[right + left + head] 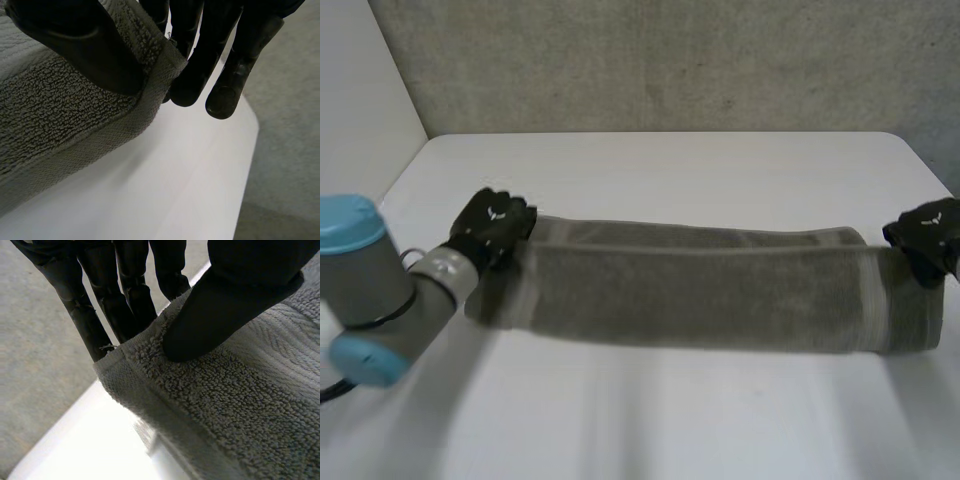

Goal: Fold the towel.

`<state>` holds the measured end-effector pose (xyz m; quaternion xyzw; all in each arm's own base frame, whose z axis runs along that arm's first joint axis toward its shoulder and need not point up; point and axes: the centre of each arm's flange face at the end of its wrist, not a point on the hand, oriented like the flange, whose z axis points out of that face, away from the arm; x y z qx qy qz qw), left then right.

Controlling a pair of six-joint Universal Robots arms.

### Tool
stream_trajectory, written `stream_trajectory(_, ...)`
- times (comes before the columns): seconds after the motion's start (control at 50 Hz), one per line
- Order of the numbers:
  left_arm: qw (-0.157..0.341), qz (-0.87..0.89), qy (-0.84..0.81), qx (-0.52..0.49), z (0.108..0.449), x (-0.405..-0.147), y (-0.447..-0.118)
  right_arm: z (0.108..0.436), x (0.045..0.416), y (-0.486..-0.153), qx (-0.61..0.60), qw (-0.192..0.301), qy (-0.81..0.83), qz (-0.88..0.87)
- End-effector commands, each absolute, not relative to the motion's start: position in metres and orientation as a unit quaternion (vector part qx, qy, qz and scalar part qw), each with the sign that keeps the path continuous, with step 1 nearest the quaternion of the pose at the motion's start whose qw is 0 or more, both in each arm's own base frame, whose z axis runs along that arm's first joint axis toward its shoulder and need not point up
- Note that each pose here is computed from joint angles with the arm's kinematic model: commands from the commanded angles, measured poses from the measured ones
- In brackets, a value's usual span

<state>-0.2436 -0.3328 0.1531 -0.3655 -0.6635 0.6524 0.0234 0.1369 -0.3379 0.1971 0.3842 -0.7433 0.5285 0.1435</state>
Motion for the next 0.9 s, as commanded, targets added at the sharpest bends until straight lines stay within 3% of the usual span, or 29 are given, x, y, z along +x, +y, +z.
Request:
stream_trajectory(0.02, 0.007, 0.677, -0.649, -0.348, 0.136, -0.261, -0.385, 0.186, 0.148, -0.367, 0.375, 0.156, -0.722, 0.560)
stream_trajectory(0.22, 0.010, 0.688, -0.635, -0.351, 0.116, -0.277, -0.411, 0.167, 0.166, -0.402, 0.364, 0.164, -0.706, 0.585)
stream_trajectory(0.3, 0.011, 0.687, -0.635, -0.352, 0.111, -0.280, -0.413, 0.158, 0.171, -0.412, 0.350, 0.189, -0.713, 0.578)
stream_trajectory(0.48, 0.009, 0.689, -0.635, -0.348, 0.117, -0.283, -0.409, 0.165, 0.172, -0.410, 0.323, 0.200, -0.719, 0.582)
stream_trajectory(0.7, -0.015, 0.684, -0.655, -0.323, 0.164, -0.259, -0.367, 0.205, 0.166, -0.359, 0.287, 0.158, -0.726, 0.604)
stream_trajectory(0.82, 0.027, 0.683, -0.675, -0.277, 0.185, -0.245, -0.332, 0.210, 0.166, -0.321, 0.301, 0.136, -0.731, 0.597)
stream_trajectory(0.9, 0.063, 0.677, -0.693, -0.239, 0.188, -0.239, -0.319, 0.194, 0.164, -0.303, 0.309, 0.123, -0.750, 0.571)
